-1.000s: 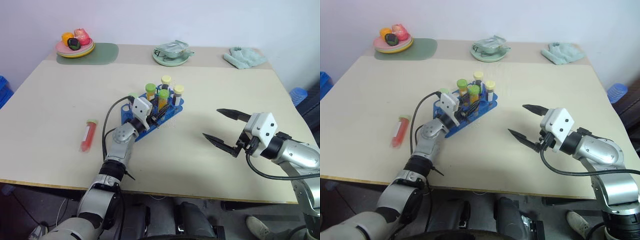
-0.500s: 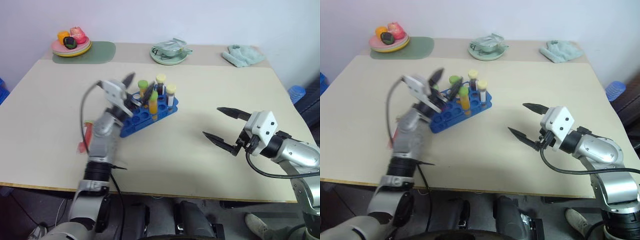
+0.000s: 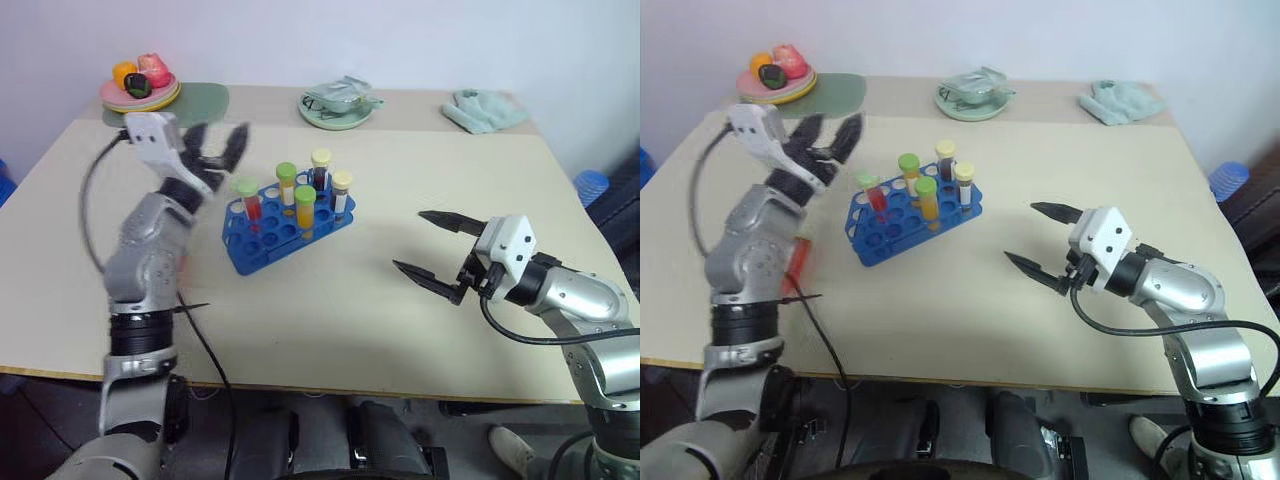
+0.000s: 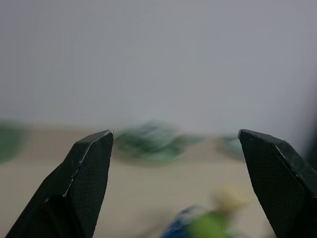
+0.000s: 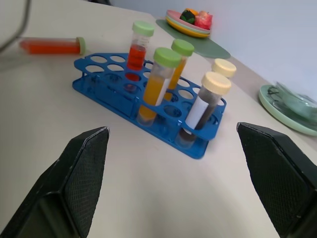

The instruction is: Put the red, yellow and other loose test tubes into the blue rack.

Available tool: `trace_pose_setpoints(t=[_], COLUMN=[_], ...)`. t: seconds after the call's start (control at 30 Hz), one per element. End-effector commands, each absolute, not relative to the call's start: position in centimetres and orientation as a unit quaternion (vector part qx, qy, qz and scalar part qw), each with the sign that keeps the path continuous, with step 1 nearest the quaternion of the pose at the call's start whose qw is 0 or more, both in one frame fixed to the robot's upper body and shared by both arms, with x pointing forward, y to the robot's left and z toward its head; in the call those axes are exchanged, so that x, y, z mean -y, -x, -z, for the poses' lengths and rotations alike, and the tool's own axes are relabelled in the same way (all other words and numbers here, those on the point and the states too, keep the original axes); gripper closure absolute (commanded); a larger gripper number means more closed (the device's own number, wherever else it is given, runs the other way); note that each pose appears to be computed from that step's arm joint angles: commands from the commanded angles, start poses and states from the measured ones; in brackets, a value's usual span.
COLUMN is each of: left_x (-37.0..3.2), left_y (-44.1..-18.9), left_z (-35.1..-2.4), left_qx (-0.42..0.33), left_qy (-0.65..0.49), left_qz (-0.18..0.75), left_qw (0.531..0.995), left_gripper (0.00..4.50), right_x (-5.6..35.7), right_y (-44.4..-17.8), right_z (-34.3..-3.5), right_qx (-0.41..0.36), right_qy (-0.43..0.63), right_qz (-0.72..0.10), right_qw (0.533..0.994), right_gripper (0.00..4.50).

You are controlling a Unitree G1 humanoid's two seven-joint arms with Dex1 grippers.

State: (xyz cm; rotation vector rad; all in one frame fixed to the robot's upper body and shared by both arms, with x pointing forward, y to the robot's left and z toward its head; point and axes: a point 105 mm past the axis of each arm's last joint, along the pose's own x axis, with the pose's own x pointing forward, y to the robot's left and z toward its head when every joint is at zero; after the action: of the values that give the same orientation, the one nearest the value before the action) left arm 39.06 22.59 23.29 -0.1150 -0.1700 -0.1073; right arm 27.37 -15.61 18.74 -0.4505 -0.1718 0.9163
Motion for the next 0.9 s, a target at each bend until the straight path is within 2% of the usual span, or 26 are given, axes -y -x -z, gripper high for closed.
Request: trace_pose_setpoints(t=[0.03, 0.07, 0.23, 0.5, 0.73, 0.9], left_x=[-24.7, -25.1, -26.4, -29.3, -29.5, -28.6], left_y=[-37.4, -36.9, -33.4, -28.2, -26.6, -27.2], left_z=[-24.9, -25.1, -23.0, -20.8, -17.2, -15.1], left_qx=[0.048, 0.029, -0.205, -0.407, -0.489, -0.487], left_qy=[0.063, 0.067, 0.045, -0.048, -0.031, 0.002], left_qz=[0.013, 0.012, 0.032, 0.049, 0.016, -0.039], left_qw=[0.997, 0.997, 0.977, 0.911, 0.872, 0.872], left_gripper=[0.39, 0.39, 0.39, 0.39, 0.39, 0.39], right_x=[15.5, 15.4, 15.5, 15.3, 14.4, 14.2], right_y=[-27.2, -27.2, -26.8, -27.0, -27.8, -27.9], right_z=[-19.5, -19.5, -18.7, -17.4, -17.3, -17.6], right_qx=[0.100, 0.099, 0.082, 0.074, 0.090, 0.096], right_qy=[0.225, 0.224, 0.233, 0.247, 0.244, 0.243], right_qz=[-0.448, -0.451, -0.480, -0.521, -0.534, -0.533], right_qw=[0.860, 0.858, 0.842, 0.814, 0.804, 0.804], right_gripper=[0.27, 0.27, 0.27, 0.27, 0.27, 0.27])
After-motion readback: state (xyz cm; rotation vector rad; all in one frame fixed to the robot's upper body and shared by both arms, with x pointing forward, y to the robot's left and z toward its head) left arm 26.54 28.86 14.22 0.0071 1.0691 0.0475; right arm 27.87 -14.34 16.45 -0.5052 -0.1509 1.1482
